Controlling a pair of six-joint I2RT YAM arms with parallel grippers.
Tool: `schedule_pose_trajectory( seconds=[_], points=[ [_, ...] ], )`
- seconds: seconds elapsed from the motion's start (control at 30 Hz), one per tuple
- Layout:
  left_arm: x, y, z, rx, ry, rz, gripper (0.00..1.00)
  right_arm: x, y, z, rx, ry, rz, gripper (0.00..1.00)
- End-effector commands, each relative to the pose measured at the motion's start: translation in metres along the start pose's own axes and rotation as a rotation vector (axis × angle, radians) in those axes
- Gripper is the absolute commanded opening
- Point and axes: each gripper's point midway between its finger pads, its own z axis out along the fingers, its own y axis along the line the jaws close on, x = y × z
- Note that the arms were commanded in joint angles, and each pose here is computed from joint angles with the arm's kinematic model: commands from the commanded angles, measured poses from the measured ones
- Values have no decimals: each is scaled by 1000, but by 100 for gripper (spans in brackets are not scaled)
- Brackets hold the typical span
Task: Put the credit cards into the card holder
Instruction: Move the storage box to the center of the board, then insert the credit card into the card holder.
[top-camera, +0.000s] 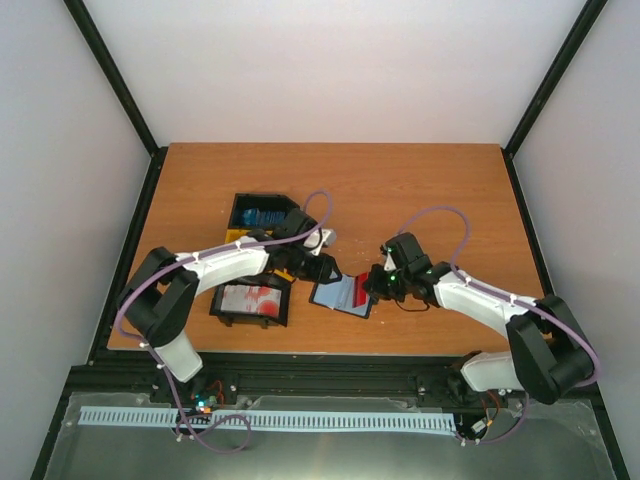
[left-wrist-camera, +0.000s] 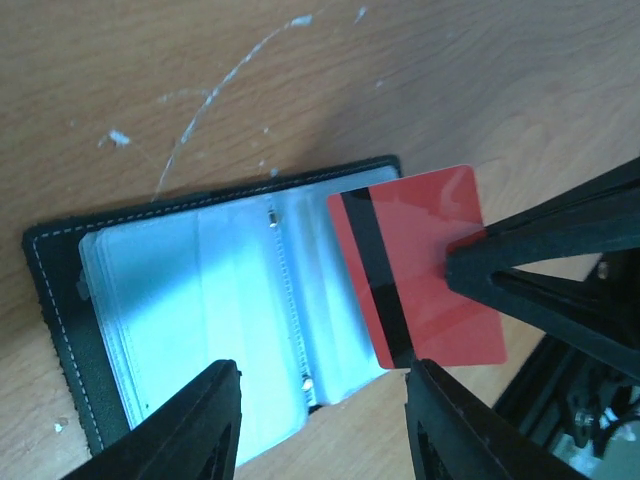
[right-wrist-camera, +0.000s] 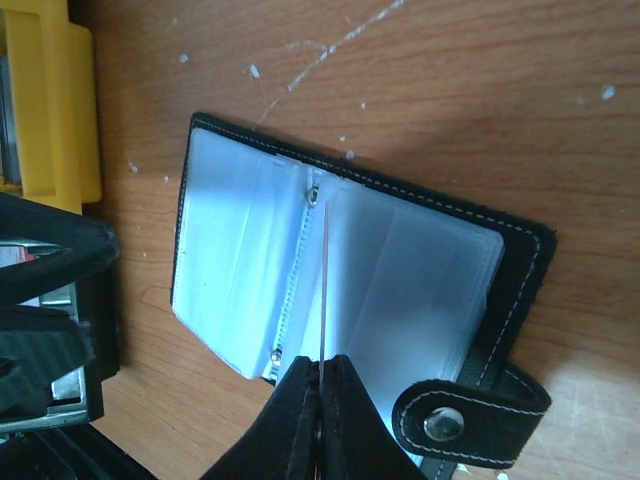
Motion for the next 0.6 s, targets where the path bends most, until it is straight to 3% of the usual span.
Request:
schedule_pose_trajectory(
  seconds=[0.0,0.13,0.4,0.57],
  points=[
    [7,16,10,-118,18,-18,48,2,2,9,37,9,6,3],
    [25,45,16,-256,54,-62,48,7,4,15,129,28,18,3],
    [53,67,25,-321,125,-145,38,14,-1,24,285,27,49,3],
    [66,74,27,-336,152,-166,35,4,-23,-2,471,-45,60,3]
  ],
)
